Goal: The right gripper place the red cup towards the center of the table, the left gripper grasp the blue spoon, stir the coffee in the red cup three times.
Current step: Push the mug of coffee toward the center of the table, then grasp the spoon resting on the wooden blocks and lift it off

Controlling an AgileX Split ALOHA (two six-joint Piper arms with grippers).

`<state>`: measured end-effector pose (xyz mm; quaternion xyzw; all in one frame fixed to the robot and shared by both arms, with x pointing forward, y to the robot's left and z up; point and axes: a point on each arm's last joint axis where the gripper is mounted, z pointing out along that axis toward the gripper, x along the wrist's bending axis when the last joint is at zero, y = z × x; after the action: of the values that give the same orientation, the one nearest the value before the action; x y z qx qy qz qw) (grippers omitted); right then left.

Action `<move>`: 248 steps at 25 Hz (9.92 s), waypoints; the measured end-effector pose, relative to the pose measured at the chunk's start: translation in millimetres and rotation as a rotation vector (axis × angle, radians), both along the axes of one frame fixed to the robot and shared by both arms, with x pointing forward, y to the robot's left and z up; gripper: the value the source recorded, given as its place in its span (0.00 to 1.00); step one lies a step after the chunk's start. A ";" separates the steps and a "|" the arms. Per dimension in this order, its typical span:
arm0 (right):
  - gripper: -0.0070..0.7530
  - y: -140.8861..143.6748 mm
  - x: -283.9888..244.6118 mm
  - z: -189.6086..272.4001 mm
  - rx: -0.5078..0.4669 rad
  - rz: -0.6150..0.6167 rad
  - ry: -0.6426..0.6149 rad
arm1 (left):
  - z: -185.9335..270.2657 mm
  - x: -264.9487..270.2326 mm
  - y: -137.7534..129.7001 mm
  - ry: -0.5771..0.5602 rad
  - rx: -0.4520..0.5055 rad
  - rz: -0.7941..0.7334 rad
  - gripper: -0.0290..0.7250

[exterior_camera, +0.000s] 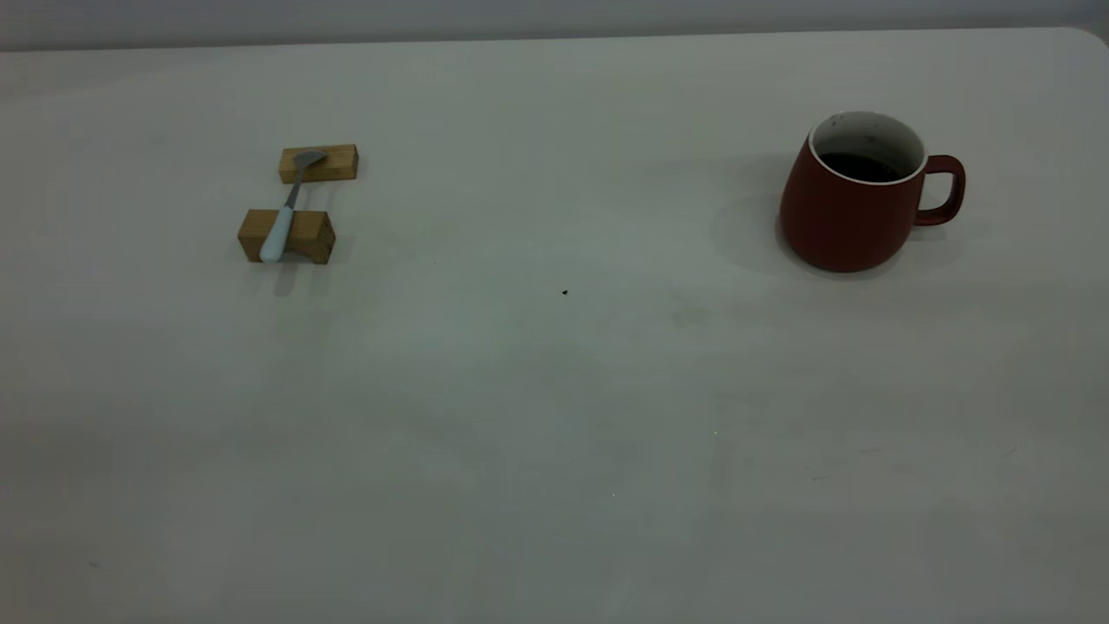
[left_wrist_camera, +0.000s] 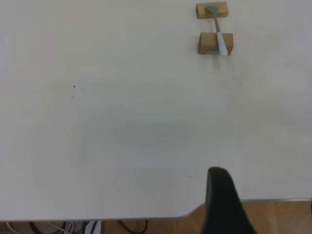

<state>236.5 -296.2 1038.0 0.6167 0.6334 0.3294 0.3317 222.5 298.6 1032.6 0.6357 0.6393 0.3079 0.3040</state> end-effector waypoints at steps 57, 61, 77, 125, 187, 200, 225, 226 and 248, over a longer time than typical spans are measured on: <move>0.97 -4.2 153.8 21.3 -0.238 0.240 0.400 | 0.0 0.0 0.0 0.000 0.000 0.000 0.70; 0.97 -4.3 197.0 -9.1 -0.339 0.387 0.465 | 0.0 0.0 0.0 0.000 0.000 0.000 0.70; 0.88 44.1 337.5 -121.4 -0.576 0.919 0.632 | 0.0 0.0 0.0 0.000 0.000 0.000 0.70; 0.83 140.8 421.0 -220.4 -0.735 1.267 0.557 | 0.0 0.0 0.0 0.000 0.000 0.000 0.70; 0.79 18.7 67.5 56.1 -0.002 0.285 0.342 | 0.0 0.0 0.0 0.000 0.000 0.000 0.70; 0.79 5.8 0.0 15.5 -0.003 0.048 -0.015 | 0.0 0.0 0.0 0.000 0.000 0.000 0.70; 0.78 5.9 0.3 0.3 0.001 0.047 -0.002 | 0.0 0.0 0.0 0.000 0.000 0.000 0.70; 0.78 5.9 0.3 0.3 0.001 0.047 -0.002 | 0.0 0.0 0.0 0.000 0.000 0.000 0.70; 0.78 5.9 0.3 0.3 0.003 0.046 -0.002 | 23.4 147.3 4.7 0.214 -0.057 0.031 0.90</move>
<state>236.8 -290.2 1038.3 0.6020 0.6466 0.3386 0.3238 369.8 303.3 1056.1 0.6460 0.6863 0.2245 0.2474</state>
